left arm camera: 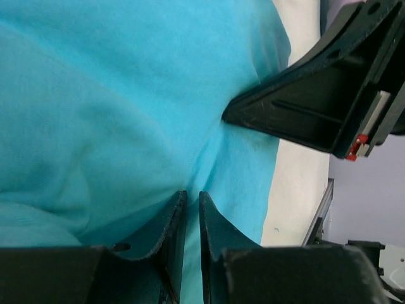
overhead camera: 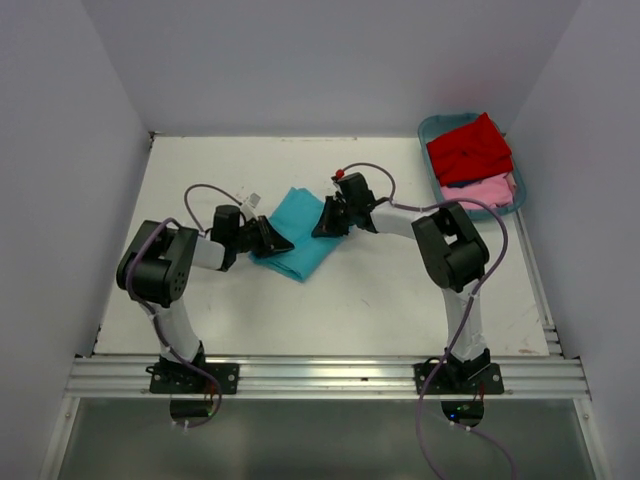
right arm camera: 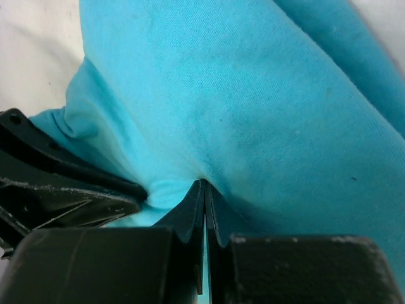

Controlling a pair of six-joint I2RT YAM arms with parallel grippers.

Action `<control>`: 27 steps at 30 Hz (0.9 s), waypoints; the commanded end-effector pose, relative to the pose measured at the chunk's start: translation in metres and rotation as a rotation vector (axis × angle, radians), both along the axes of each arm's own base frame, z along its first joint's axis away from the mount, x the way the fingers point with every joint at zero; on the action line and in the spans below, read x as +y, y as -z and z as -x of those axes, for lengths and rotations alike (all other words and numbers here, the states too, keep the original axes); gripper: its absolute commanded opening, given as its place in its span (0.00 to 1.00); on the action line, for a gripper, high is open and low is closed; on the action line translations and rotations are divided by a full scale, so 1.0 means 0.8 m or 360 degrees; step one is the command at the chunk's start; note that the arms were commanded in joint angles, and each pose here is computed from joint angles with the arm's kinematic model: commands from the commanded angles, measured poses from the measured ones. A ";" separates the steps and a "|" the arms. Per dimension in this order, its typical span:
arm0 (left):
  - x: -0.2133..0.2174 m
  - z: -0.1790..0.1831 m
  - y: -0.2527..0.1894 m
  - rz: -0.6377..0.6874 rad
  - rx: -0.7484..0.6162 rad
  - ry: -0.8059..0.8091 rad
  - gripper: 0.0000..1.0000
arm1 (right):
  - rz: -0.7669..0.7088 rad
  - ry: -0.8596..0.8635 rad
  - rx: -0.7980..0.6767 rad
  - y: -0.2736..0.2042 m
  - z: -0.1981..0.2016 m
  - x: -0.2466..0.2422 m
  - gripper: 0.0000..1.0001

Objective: Fold and stack the t-shirts
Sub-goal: Smooth out wrinkles on the folded tshirt

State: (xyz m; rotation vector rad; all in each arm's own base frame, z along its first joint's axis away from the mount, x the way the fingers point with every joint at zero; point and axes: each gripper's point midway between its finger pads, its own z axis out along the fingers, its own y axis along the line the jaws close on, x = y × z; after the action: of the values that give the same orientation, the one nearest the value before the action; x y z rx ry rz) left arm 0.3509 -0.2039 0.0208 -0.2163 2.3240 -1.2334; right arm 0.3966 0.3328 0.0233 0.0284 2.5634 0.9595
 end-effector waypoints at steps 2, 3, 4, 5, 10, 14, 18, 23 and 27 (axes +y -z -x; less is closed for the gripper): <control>0.017 0.021 0.003 -0.0117 0.0026 -0.0045 0.18 | 0.0180 0.0050 -0.0028 0.019 0.001 -0.038 0.00; 0.018 0.019 -0.003 -0.0126 0.0008 -0.0045 0.18 | 0.0187 0.0049 -0.0015 0.022 0.002 -0.038 0.00; 0.018 0.016 -0.011 -0.0141 -0.0031 -0.0031 0.18 | 0.0192 0.0047 -0.0010 0.024 0.004 -0.039 0.00; 0.019 0.010 -0.018 -0.0157 -0.0057 -0.0027 0.18 | 0.0199 0.0041 -0.0012 0.026 0.004 -0.040 0.00; 0.031 0.028 -0.003 -0.0253 -0.0028 -0.0013 0.18 | 0.0228 0.0036 -0.0019 0.029 0.004 -0.045 0.00; 0.063 0.059 0.040 -0.0320 0.0139 -0.0097 0.14 | 0.0258 0.0017 -0.0025 0.031 0.007 -0.048 0.00; 0.073 0.078 0.057 -0.0312 0.0231 -0.0135 0.11 | 0.0274 0.0016 -0.0026 0.033 0.008 -0.051 0.00; 0.075 0.073 0.034 -0.0308 0.0170 -0.0169 0.10 | 0.0284 0.0008 -0.0021 0.034 0.011 -0.053 0.00; 0.083 0.061 -0.009 -0.0357 0.0099 -0.0264 0.33 | 0.0273 -0.0002 -0.0037 0.025 0.012 -0.052 0.00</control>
State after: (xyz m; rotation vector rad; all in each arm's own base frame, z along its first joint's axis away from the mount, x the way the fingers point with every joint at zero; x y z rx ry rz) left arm 0.3081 -0.1564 0.0250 -0.2944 2.3738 -1.0299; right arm 0.3923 0.3266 0.0225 -0.0555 2.5476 0.9276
